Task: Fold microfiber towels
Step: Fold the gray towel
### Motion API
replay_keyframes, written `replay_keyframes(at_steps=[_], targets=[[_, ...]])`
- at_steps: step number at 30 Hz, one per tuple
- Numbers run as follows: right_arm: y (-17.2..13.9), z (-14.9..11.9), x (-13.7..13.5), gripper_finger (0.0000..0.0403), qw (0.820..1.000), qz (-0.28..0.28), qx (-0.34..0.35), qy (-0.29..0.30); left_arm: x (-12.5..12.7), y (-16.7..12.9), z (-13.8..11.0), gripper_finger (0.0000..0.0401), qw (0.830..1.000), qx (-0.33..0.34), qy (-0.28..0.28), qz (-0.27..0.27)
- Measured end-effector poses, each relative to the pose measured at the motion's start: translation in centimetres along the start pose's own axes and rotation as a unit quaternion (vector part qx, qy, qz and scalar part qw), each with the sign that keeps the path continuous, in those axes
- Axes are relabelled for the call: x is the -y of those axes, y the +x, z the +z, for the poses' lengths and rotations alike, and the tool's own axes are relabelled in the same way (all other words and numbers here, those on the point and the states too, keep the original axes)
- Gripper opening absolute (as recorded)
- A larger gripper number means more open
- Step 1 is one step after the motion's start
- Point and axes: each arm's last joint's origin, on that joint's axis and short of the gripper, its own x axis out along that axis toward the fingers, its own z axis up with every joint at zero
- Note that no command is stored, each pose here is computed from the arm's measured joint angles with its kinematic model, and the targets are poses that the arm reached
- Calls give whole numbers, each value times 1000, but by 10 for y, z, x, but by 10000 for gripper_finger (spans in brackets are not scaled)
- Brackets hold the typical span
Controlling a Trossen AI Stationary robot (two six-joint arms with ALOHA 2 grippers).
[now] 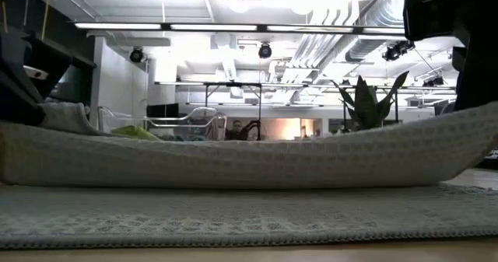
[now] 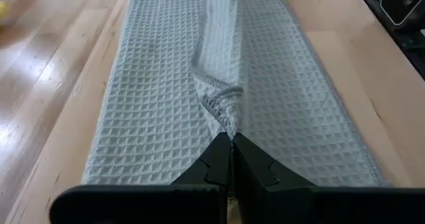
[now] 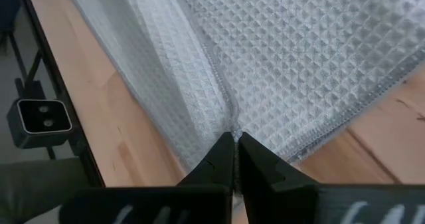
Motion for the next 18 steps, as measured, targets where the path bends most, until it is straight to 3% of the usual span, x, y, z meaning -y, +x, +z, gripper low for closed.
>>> replay_keyframes(at_steps=[7,13,18], targets=[[5,-2,0,22,1000,3,-15,0,1,0,1,16,1000,-3,-7,-16],[6,2,0,116,999,12,-43,7,3,1,3,66,997,-26,-38,-59],[3,9,0,189,997,28,-74,-24,4,-6,11,116,992,-31,-54,-107]])
